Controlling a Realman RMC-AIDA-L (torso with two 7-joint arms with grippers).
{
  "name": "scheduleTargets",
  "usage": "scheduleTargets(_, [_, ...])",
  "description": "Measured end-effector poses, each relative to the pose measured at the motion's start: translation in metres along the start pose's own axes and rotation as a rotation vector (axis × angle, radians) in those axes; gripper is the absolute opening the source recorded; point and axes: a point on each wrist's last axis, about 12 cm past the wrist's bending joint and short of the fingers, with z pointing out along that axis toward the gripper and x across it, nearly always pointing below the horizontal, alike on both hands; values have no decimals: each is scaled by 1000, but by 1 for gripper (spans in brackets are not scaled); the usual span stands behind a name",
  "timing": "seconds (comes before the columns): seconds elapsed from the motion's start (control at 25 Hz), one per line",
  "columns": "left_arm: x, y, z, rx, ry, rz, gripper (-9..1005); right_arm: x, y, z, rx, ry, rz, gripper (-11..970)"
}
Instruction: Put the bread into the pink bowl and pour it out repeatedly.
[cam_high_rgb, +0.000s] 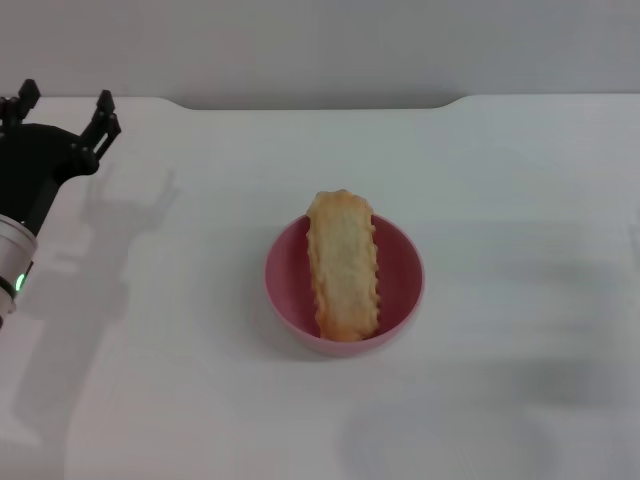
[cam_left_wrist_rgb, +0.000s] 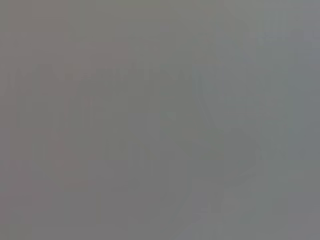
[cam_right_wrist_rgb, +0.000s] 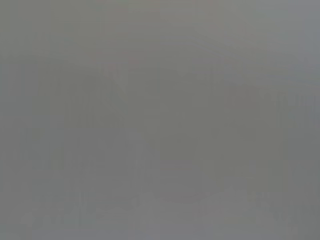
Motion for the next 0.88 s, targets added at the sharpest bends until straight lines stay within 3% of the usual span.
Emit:
scheduleTargets(0.24, [0, -9, -4, 11, 5, -39, 861, 0, -6, 4, 7, -1, -9, 634])
scheduleTargets(0.52, [1, -8, -5, -2, 10, -55, 861, 1, -6, 7, 17, 0, -8, 634])
scheduleTargets(0.88, [3, 3, -6, -37, 16, -46, 861, 1, 1, 8, 5, -1, 2, 634])
